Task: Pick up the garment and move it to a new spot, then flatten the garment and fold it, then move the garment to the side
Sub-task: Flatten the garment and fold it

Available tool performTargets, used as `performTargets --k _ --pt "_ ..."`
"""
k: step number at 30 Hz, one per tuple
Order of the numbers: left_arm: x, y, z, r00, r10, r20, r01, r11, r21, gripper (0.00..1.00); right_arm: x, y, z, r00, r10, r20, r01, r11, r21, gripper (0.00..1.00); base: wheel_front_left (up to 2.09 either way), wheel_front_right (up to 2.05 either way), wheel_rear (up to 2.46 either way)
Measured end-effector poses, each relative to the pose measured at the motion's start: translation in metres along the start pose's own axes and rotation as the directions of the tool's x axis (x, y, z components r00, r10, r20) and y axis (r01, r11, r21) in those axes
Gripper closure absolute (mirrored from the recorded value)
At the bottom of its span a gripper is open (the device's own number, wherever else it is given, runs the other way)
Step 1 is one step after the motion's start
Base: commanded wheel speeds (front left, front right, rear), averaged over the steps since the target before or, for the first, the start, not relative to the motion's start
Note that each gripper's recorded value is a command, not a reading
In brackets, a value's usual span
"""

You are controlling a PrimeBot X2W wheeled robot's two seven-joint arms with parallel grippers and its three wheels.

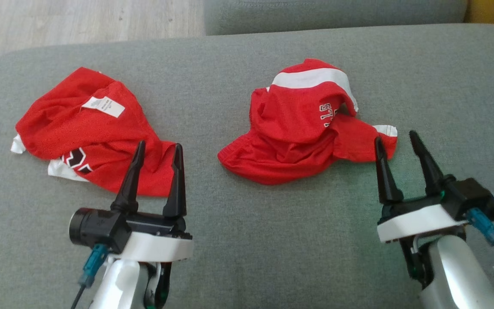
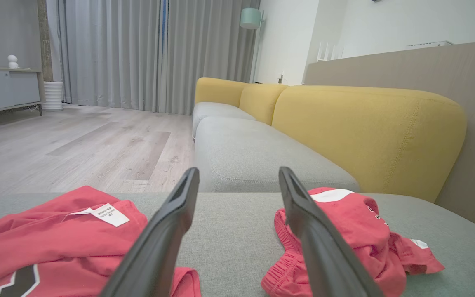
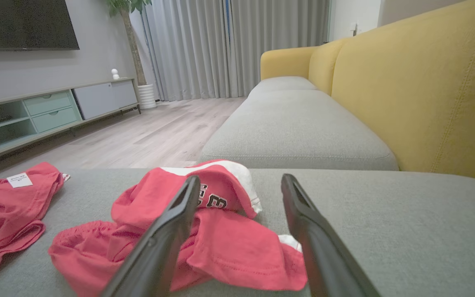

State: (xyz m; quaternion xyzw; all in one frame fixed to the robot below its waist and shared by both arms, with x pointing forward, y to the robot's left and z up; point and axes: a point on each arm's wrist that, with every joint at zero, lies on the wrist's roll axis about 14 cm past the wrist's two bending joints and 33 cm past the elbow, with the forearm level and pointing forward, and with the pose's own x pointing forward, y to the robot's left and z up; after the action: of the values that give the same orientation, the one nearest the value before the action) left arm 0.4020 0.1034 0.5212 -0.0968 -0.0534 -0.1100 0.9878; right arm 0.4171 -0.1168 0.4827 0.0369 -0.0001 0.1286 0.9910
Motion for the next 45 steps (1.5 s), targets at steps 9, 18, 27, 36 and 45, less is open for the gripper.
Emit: performTargets --k 9,18,27,36,45 --pt "0.003 0.0 -0.01 1.0 -0.009 -0.025 0.009 1.0 -0.006 0.0 0.022 -0.011 0.007 0.999 -0.024 0.027 0.025 0.999 -0.033 0.0 0.0 0.0 0.0" --pt "0.002 0.021 -0.012 0.998 0.043 -0.036 -0.043 0.999 0.011 0.0 0.074 -0.01 -0.024 0.992 0.001 -0.125 -0.007 0.999 -0.047 0.0 0.0 0.0 0.0" --pt "0.004 0.034 -0.02 0.995 0.076 -0.059 -0.075 0.997 0.018 0.0 0.1 -0.011 -0.082 0.944 0.016 -0.331 -0.047 0.995 -0.085 0.0 0.0 0.0 0.0" --pt "0.006 0.04 -0.029 0.992 0.098 -0.081 -0.097 0.995 0.012 0.0 0.122 -0.022 -0.082 0.949 -0.009 -0.314 -0.029 0.993 -0.115 1.0 0.0 0.0 0.0" --pt "0.011 0.026 -0.019 0.997 0.06 -0.049 -0.061 0.998 -0.011 0.0 0.132 -0.083 -0.009 0.981 -0.112 -0.159 0.072 0.968 -0.24 1.0 0.0 0.0 0.0"
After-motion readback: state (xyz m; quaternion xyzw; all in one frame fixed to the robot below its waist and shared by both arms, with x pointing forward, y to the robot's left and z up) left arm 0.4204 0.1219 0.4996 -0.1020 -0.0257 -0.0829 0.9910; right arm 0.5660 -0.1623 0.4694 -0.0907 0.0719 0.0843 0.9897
